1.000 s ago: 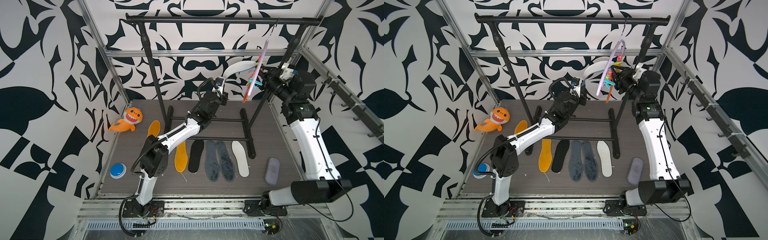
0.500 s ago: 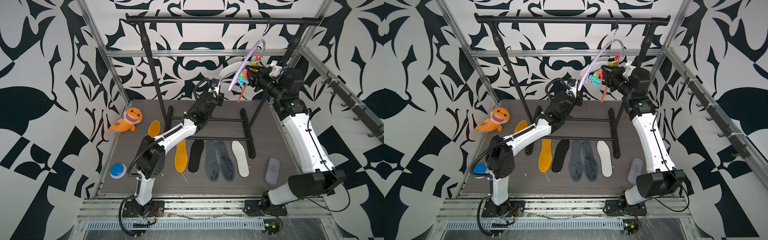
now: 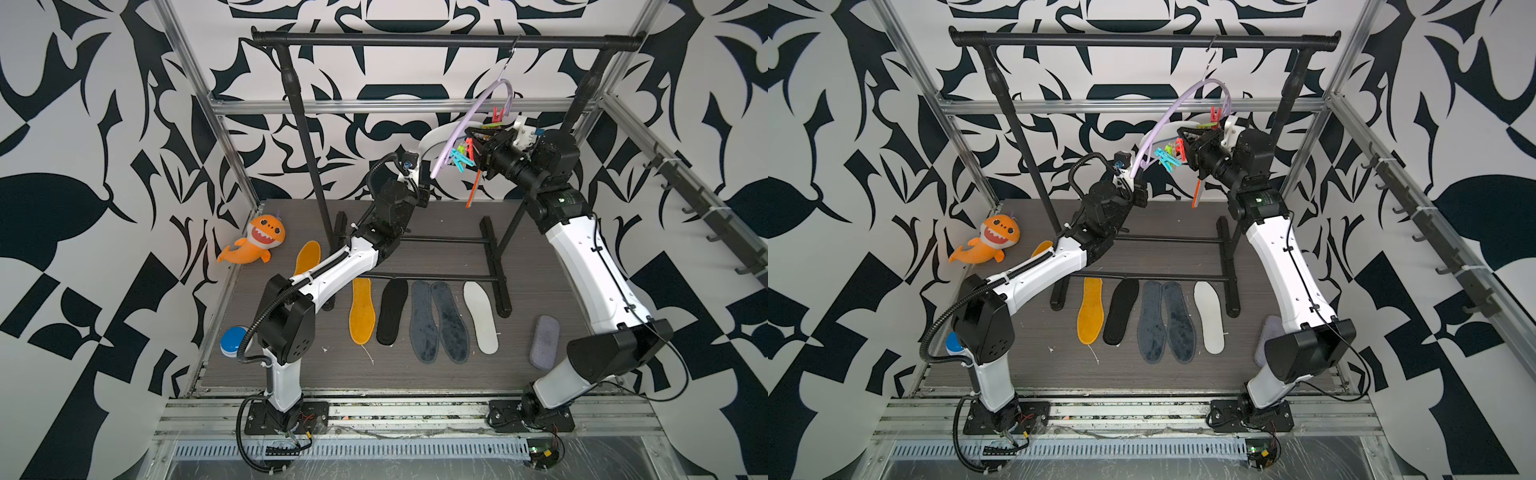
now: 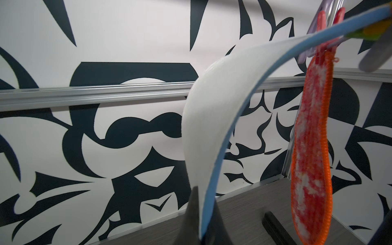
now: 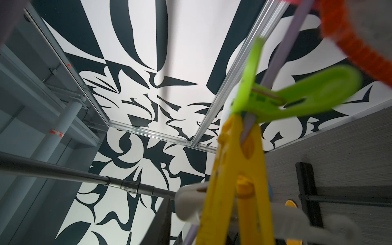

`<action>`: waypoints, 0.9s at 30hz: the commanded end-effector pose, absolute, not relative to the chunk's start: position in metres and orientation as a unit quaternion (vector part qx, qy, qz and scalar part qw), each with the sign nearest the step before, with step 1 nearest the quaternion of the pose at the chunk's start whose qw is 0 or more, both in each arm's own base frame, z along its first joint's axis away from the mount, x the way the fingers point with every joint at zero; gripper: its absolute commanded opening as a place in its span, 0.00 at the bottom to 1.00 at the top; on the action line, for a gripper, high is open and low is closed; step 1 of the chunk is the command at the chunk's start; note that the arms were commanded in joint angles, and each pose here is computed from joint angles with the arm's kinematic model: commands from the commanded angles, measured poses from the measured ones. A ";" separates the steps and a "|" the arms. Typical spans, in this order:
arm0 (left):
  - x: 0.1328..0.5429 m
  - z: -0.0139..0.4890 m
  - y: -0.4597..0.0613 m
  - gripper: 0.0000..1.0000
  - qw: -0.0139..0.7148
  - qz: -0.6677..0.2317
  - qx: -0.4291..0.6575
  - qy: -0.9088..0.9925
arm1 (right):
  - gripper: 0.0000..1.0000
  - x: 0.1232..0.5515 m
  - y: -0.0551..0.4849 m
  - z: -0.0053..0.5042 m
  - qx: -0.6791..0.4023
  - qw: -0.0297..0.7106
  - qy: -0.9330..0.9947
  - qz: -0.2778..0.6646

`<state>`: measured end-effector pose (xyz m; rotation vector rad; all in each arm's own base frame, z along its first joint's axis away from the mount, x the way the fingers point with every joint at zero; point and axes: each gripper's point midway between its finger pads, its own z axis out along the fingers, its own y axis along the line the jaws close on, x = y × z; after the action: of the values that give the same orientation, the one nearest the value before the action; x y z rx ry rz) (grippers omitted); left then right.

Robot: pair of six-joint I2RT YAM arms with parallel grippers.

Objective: Take the shoe insoles off the hanger
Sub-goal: Move the hanger to the clothesline.

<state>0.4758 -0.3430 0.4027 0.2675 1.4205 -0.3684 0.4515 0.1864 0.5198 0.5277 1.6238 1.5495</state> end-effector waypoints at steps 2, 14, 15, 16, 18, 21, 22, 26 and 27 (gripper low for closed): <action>0.467 0.431 -0.319 0.00 0.757 -0.173 0.096 0.623 | 0.28 0.441 0.196 0.554 0.174 0.437 0.619 0.629; 0.471 0.426 -0.305 0.00 0.751 -0.168 0.092 0.632 | 0.45 0.430 0.191 0.562 0.168 0.463 0.632 0.599; 0.472 0.424 -0.307 0.00 0.749 -0.169 0.093 0.634 | 0.47 0.428 0.187 0.563 0.168 0.469 0.634 0.591; 0.474 0.423 -0.307 0.00 0.747 -0.168 0.094 0.636 | 0.49 0.425 0.183 0.564 0.170 0.477 0.636 0.583; 0.474 0.422 -0.308 0.00 0.745 -0.169 0.096 0.638 | 0.53 0.423 0.171 0.564 0.178 0.488 0.640 0.567; 0.475 0.420 -0.309 0.00 0.743 -0.171 0.097 0.640 | 0.57 0.421 0.153 0.563 0.189 0.500 0.644 0.547; 0.475 0.420 -0.310 0.00 0.743 -0.172 0.097 0.639 | 0.59 0.420 0.148 0.562 0.193 0.502 0.646 0.541; 0.476 0.420 -0.310 0.00 0.742 -0.172 0.097 0.640 | 0.64 0.418 0.130 0.560 0.206 0.511 0.649 0.525; 0.476 0.420 -0.311 0.00 0.742 -0.172 0.097 0.641 | 0.66 0.417 0.126 0.559 0.209 0.513 0.650 0.521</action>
<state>0.4789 -0.3146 0.3953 0.2419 1.4519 -0.3472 0.4336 0.1400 0.5343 0.5406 1.6255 1.2960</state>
